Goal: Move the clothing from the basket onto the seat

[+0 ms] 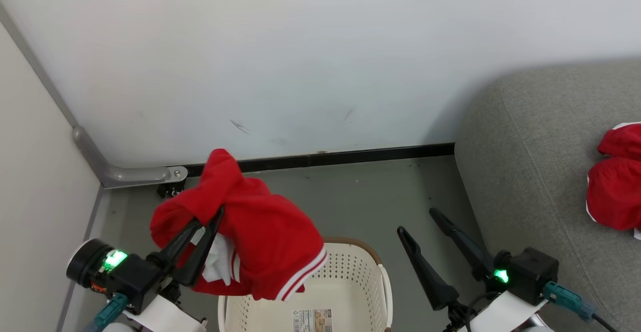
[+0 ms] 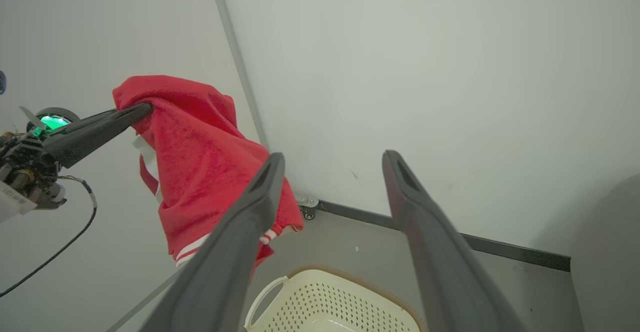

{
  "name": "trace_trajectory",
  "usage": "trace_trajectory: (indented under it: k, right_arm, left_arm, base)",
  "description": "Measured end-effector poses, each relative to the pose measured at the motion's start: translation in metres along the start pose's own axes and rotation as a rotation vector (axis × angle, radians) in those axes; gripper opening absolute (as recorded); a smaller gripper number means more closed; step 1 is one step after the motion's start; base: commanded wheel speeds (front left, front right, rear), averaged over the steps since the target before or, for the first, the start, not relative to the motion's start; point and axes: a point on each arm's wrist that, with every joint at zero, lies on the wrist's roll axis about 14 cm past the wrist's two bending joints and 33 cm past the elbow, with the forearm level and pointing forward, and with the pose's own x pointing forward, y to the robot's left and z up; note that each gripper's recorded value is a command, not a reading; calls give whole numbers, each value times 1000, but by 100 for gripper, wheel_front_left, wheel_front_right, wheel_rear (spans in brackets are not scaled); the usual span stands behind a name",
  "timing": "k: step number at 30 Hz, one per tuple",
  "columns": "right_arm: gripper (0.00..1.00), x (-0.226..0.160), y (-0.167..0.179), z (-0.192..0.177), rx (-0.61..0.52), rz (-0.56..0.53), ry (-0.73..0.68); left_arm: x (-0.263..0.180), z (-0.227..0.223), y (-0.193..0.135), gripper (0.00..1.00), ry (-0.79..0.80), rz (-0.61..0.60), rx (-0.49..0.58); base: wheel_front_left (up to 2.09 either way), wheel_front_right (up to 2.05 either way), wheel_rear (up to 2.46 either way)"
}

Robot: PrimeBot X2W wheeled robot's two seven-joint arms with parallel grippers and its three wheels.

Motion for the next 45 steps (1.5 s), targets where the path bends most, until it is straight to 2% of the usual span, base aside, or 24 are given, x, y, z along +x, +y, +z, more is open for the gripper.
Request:
trace_trajectory:
  k: [2, 3, 15, 23, 26, 27, 28, 33, 37, 38, 40, 41, 43, 44, 45]
  right_arm:
    - [100, 0, 8, -5, 10, 34, 16]
    - [100, 1, 13, -6, 13, 54, 20]
    - [100, 14, 45, -5, 13, 212, 24]
    - [100, 20, 56, -4, 10, 267, 24]
    - [100, 21, 58, -5, 10, 280, 27]
    - [32, 20, 59, -6, 15, 282, 32]
    - [0, 19, 60, -7, 17, 286, 36]
    - [0, 20, 63, -10, 16, 300, 47]
    - [0, 20, 63, -10, 25, 298, 48]
    - [0, 20, 62, -9, 28, 295, 46]
    - [0, 21, 61, -7, 34, 288, 41]
    - [0, 21, 60, -6, 36, 283, 37]
    - [0, 22, 56, -4, 34, 271, 32]
    - [0, 23, 54, -4, 32, 265, 29]
    - [0, 23, 52, -3, 31, 260, 26]
  left_arm:
    - [5, 3, -11, 0, -1, -78, 89]
    - [8, 6, -16, 0, -9, -98, 100]
    - [32, 32, -76, 0, -115, -281, 65]
    - [33, 44, -123, 0, -158, -441, 50]
    - [33, 45, -131, 0, -163, -470, 41]
    - [33, 46, -133, 0, -165, -477, 41]
    - [32, 46, -135, 0, -166, -483, 40]
    - [31, 44, -137, 0, -155, -490, 31]
    - [35, 38, -126, 0, -133, -457, 32]
    - [36, 36, -123, 4, -126, -447, 30]
    - [37, 31, -117, 40, -103, -421, -3]
    - [37, 28, -114, 47, -92, -408, -22]
    - [38, 22, -107, 96, -68, -382, -23]
    - [39, 20, -101, 100, -59, -362, -29]
    - [39, 16, -95, 100, -47, -335, -41]
  base:
    - [0, 0, 0]
    - [0, 0, 0]
    - [0, 0, 0]
    - [0, 0, 0]
    - [0, 0, 0]
    - [0, 0, 0]
    - [0, 0, 0]
    - [0, 0, 0]
    - [0, 0, 0]
    - [0, 0, 0]
    - [0, 0, 0]
    - [0, 0, 0]
    - [0, 0, 0]
    - [0, 0, 0]
    - [0, 0, 0]
